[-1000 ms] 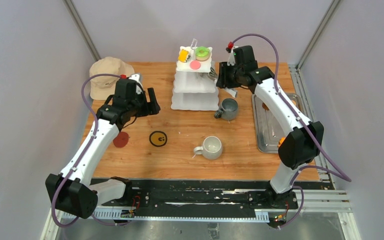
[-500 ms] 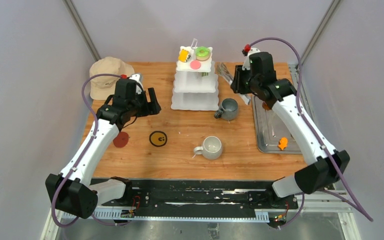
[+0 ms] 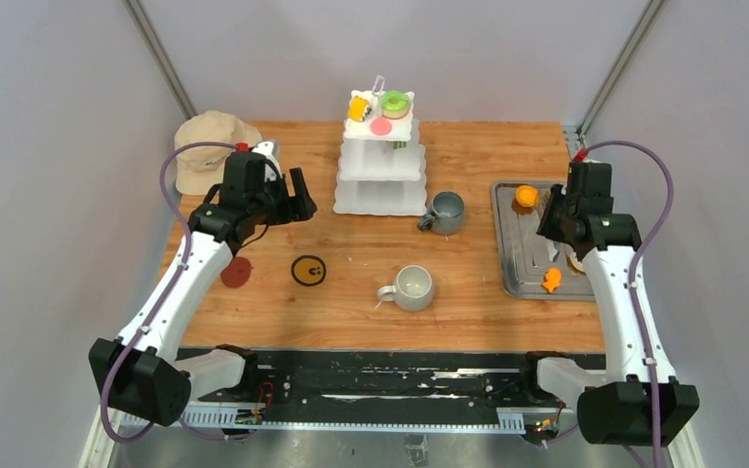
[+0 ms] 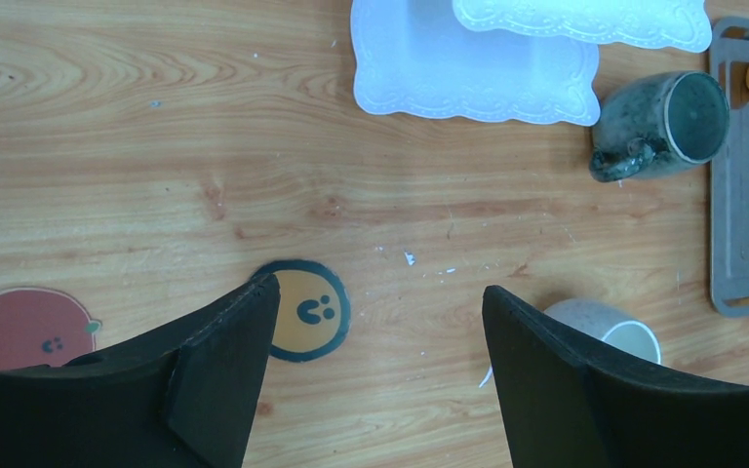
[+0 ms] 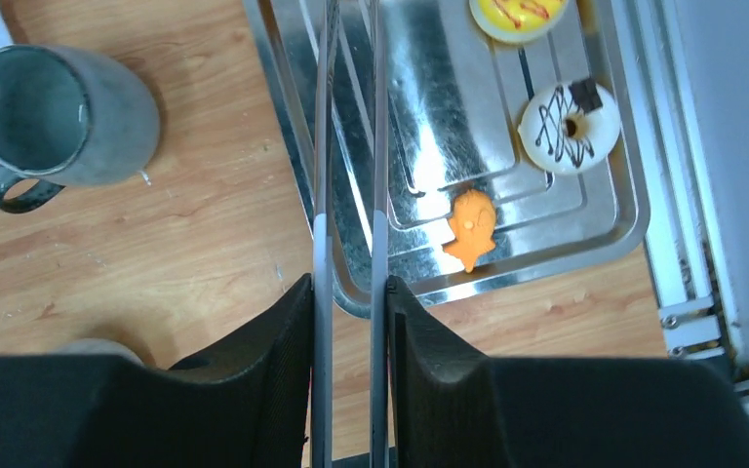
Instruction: Serve the afternoon tea
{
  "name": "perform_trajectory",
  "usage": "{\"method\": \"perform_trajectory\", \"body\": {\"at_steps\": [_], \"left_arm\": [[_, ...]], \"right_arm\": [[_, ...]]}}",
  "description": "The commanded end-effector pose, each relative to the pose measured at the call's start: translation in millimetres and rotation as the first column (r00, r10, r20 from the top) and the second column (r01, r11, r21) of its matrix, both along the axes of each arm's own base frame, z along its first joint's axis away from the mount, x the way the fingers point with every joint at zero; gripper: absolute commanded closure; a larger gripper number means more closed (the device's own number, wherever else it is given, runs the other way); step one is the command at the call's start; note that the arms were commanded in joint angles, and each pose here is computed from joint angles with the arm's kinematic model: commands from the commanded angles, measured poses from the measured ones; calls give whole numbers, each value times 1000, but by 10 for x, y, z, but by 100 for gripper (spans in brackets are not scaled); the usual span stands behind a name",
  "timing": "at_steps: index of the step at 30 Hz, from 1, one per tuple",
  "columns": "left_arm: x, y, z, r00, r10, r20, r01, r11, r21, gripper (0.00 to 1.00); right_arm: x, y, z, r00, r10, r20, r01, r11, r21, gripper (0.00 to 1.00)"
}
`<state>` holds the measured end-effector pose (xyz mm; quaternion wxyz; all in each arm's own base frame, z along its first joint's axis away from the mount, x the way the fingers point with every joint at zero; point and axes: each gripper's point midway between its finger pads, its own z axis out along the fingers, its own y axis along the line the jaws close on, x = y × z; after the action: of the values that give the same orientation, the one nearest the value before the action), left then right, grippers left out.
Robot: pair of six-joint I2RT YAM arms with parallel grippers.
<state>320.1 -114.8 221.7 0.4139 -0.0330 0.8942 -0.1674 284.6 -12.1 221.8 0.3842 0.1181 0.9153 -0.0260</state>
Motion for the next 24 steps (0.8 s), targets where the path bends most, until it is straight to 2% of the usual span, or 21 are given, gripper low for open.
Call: {"method": "perform_trajectory", "body": {"at_steps": [1, 6, 16, 24], "left_arm": [[80, -82, 106, 999, -29, 44, 29, 999, -19, 19], [98, -89, 115, 997, -41, 64, 42, 999, -13, 17], [136, -18, 189, 984, -31, 173, 29, 999, 12, 15], [102, 56, 154, 994, -22, 111, 15, 998, 63, 12]], "right_arm": [[-22, -88, -104, 997, -73, 8, 71, 991, 116, 70], [172, -220, -136, 987, -154, 45, 140, 965, 222, 70], [453, -465, -330, 965, -260, 45, 231, 914, 333, 67], [599, -535, -560, 959, -284, 3, 263, 891, 369, 66]]}}
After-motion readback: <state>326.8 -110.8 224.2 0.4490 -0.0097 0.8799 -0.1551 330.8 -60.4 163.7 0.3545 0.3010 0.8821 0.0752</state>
